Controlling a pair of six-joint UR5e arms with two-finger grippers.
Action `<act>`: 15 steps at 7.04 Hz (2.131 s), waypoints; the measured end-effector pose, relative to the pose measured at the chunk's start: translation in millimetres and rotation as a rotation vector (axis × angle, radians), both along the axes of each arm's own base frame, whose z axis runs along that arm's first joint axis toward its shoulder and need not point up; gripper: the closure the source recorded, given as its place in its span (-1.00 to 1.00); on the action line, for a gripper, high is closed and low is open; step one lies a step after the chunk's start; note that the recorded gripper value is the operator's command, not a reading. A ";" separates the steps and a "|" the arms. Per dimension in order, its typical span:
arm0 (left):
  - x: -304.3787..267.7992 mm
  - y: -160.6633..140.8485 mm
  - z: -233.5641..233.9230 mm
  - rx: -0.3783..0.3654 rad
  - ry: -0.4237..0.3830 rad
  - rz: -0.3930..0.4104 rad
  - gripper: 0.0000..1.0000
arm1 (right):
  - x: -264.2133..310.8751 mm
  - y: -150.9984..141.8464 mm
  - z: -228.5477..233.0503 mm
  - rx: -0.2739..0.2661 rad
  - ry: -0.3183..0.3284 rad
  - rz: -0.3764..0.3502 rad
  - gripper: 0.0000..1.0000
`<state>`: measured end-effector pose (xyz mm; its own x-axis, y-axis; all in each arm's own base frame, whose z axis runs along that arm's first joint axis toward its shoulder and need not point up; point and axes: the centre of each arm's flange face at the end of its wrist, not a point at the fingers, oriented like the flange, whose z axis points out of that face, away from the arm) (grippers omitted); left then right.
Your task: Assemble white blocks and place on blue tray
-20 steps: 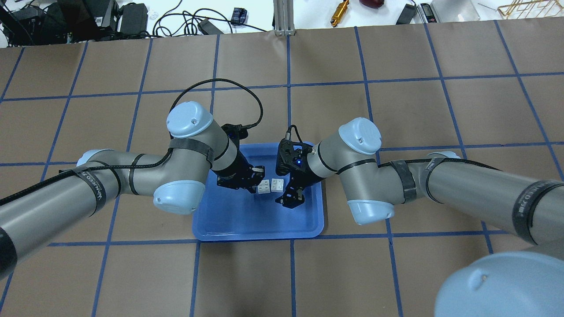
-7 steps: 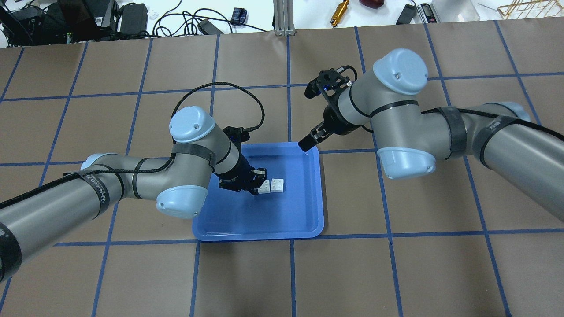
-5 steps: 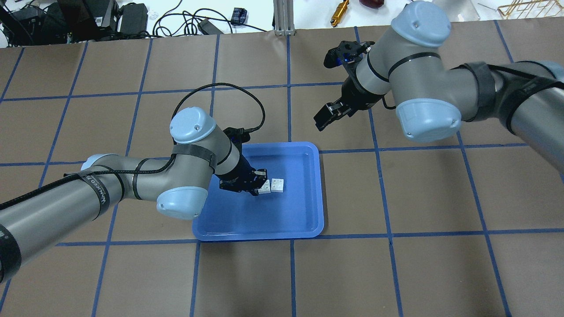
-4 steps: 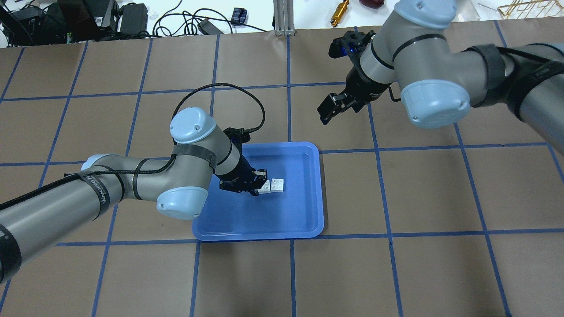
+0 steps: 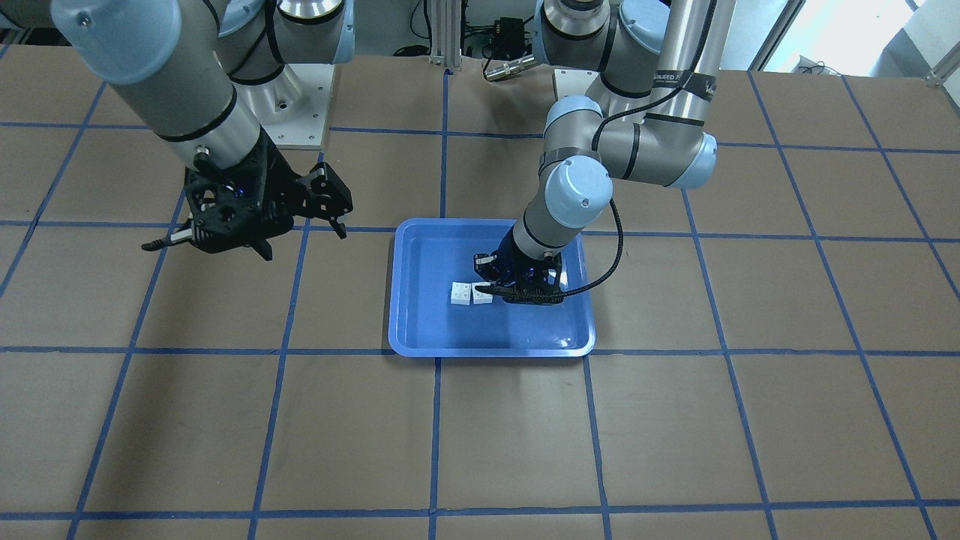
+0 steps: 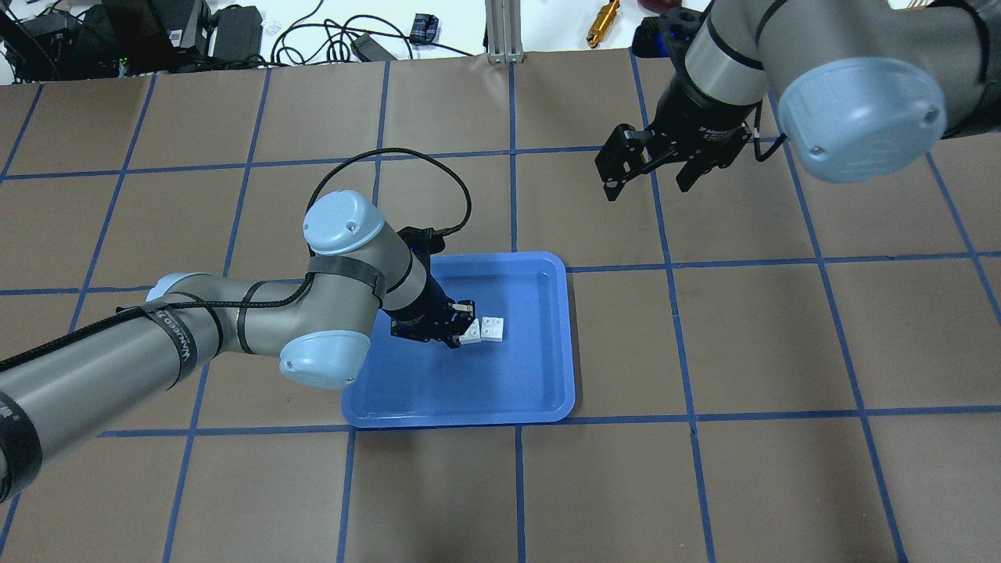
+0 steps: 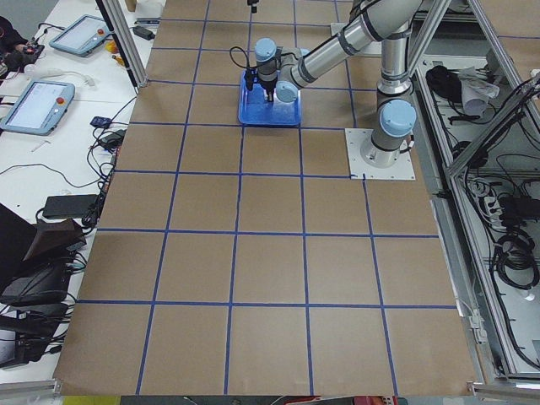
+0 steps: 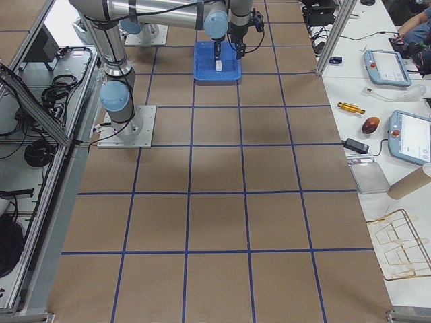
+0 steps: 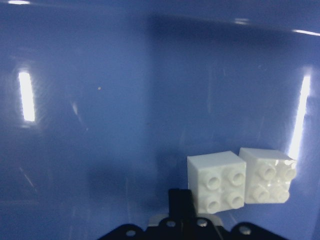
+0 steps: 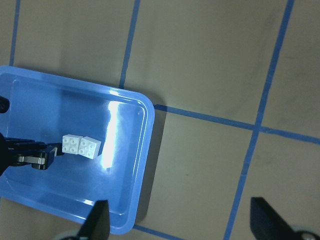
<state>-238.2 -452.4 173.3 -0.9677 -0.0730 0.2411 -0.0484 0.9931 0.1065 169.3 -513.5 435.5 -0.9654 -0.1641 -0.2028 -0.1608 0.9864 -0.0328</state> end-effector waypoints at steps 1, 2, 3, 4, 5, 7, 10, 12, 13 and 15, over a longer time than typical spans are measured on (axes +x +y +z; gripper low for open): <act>0.2 -0.4 0.4 -0.001 0.000 0.001 1.00 | -19.4 6.3 7.4 0.031 0.022 -0.087 -1.00; 0.4 -1.2 0.5 -0.003 0.000 0.001 1.00 | -35.3 9.2 9.9 0.046 0.064 -0.143 -1.00; 0.3 -2.2 0.0 -0.005 0.000 0.001 1.00 | -43.1 11.1 8.6 0.051 0.100 -0.169 -1.00; 0.5 -3.1 -0.4 -0.006 -0.001 0.002 1.00 | -47.3 13.1 6.5 0.054 0.126 -0.192 -1.00; 0.7 -3.8 -0.3 -0.007 -0.001 0.002 1.00 | -49.3 15.8 8.8 0.052 0.138 -0.224 -1.00; 0.7 -7.4 4.4 -0.020 -0.003 0.000 1.00 | -52.0 24.3 27.8 0.041 0.171 -0.255 -1.00; -1.2 -16.8 11.1 -0.032 -0.001 -0.001 1.00 | -52.8 33.0 39.7 0.072 0.210 -0.307 -1.00; -1.7 -16.5 10.3 -0.029 0.000 -0.001 1.00 | -51.4 35.4 40.1 0.081 0.217 -0.319 -1.00; -1.8 -16.4 10.0 -0.028 0.001 0.000 1.00 | -49.5 37.2 40.5 0.090 0.220 -0.315 -1.00; -1.9 -16.4 9.4 -0.026 0.002 0.001 1.00 | -42.5 38.8 42.6 0.091 0.218 -0.301 -1.00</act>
<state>-240.2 -468.8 182.8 -0.9672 -0.0676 0.2449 -0.0491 0.9955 0.0806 126.8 -474.7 478.1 -0.9897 0.1424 0.0122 0.1429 0.9879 0.0599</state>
